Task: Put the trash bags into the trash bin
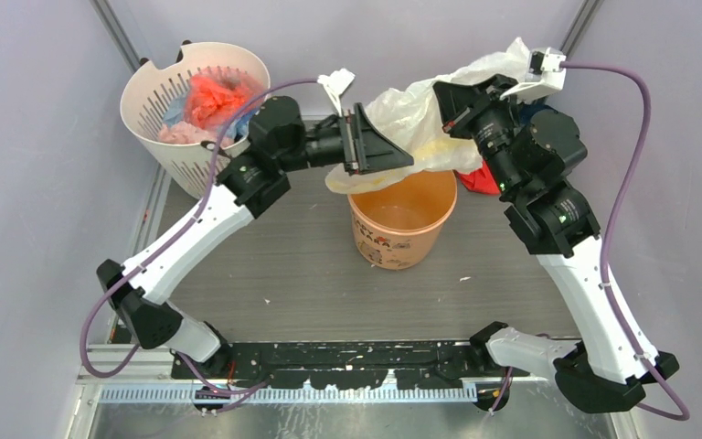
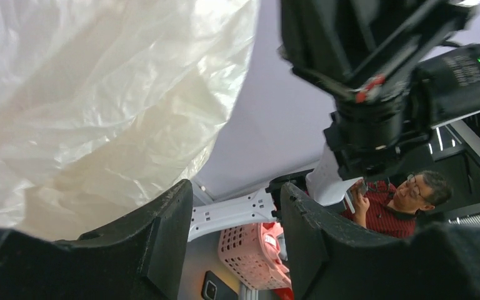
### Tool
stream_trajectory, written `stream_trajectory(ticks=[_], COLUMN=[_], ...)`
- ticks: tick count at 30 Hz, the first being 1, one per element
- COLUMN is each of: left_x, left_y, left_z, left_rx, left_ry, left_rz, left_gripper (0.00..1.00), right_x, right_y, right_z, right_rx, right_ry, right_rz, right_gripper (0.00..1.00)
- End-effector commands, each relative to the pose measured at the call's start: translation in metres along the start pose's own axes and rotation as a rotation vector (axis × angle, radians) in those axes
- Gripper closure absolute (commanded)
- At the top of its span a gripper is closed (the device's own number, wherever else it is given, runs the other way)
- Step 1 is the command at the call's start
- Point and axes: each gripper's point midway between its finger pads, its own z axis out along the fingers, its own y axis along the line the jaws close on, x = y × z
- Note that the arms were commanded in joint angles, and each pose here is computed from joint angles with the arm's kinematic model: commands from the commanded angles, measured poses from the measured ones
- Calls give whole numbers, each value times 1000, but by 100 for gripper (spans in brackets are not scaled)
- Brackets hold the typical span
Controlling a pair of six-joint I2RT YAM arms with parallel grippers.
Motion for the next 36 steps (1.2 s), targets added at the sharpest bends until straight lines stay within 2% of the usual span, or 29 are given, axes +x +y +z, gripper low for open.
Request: stream_trajectory(ticks=[1, 9, 20, 36], left_x=[-9, -14, -38, -40], left_y=[-23, 26, 62, 80], left_z=[8, 14, 19, 39], left_rx=[17, -160, -315, -303], left_ry=[-54, -122, -223, -217], left_rz=[67, 83, 124, 55], left_gripper=[46, 49, 50, 50], right_x=[-52, -57, -49, -29], right_y=[27, 30, 38, 29], right_z=[-16, -32, -44, -55], right_rx=[-93, -121, -187, -186], right_ry=[-143, -158, -133, -97], right_rz=[52, 78, 159, 187], right_gripper=[99, 99, 99, 99])
